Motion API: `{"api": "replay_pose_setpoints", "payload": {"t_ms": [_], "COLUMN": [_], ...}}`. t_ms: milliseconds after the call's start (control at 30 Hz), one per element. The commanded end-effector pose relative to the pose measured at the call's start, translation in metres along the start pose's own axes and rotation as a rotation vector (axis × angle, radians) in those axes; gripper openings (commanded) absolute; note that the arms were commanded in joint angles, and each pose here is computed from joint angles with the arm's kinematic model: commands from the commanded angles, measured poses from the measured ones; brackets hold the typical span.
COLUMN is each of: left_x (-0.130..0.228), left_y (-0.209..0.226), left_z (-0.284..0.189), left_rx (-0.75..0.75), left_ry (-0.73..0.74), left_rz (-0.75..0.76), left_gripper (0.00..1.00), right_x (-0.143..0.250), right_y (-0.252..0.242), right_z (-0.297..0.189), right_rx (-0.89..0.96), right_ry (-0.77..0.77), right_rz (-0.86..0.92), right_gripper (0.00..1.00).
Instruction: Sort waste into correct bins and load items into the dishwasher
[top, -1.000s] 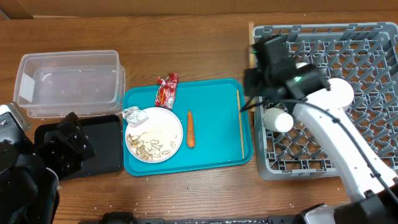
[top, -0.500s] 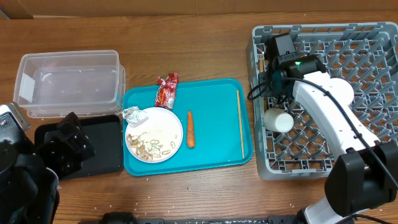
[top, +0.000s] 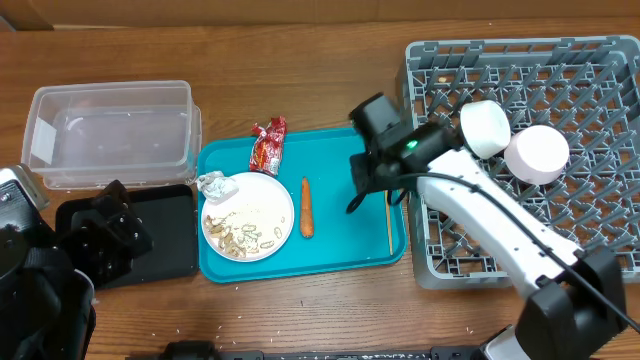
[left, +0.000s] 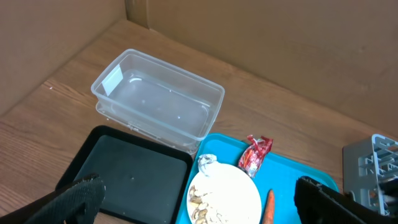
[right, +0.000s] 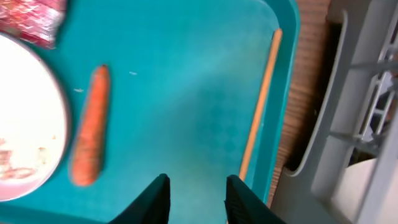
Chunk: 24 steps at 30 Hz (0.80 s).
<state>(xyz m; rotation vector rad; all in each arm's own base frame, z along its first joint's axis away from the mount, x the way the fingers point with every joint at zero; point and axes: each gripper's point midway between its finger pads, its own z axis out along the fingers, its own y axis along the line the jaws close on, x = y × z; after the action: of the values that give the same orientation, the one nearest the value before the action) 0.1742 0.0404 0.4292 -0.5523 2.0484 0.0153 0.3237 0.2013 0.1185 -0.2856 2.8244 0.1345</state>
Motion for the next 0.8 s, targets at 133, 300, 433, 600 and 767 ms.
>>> {"api": "replay_pose_setpoints", "payload": {"t_ms": [133,300,433,600,767], "left_x": [-0.004,-0.004,-0.004,-0.004,-0.004], "left_y": [0.002,0.002,0.002,0.002,0.002], "left_z": [-0.002,-0.002,-0.002,-0.002,-0.002], "left_rx": [-0.013,-0.012,-0.013,-0.013,-0.012], "left_ry": [-0.016,-0.017,-0.016,-0.016,-0.017], "left_rz": [0.008,0.008,0.008,0.008,0.008], "left_gripper": [1.00,1.00,1.00,1.00,1.00], "right_x": [0.016,0.014,0.018,0.031,0.041], "right_y": [-0.033,-0.038,-0.043,-0.046,-0.037], "right_z": [0.068,0.084,0.096,0.112,0.117], "right_rx": [0.155,0.175,0.198,0.214,0.172], "right_ry": [0.041,0.044,0.066,0.126,0.175], "right_rz": [0.127,0.136,0.137,0.133,0.127], "right_gripper": [0.34,0.35,0.35,0.35,0.10]}}
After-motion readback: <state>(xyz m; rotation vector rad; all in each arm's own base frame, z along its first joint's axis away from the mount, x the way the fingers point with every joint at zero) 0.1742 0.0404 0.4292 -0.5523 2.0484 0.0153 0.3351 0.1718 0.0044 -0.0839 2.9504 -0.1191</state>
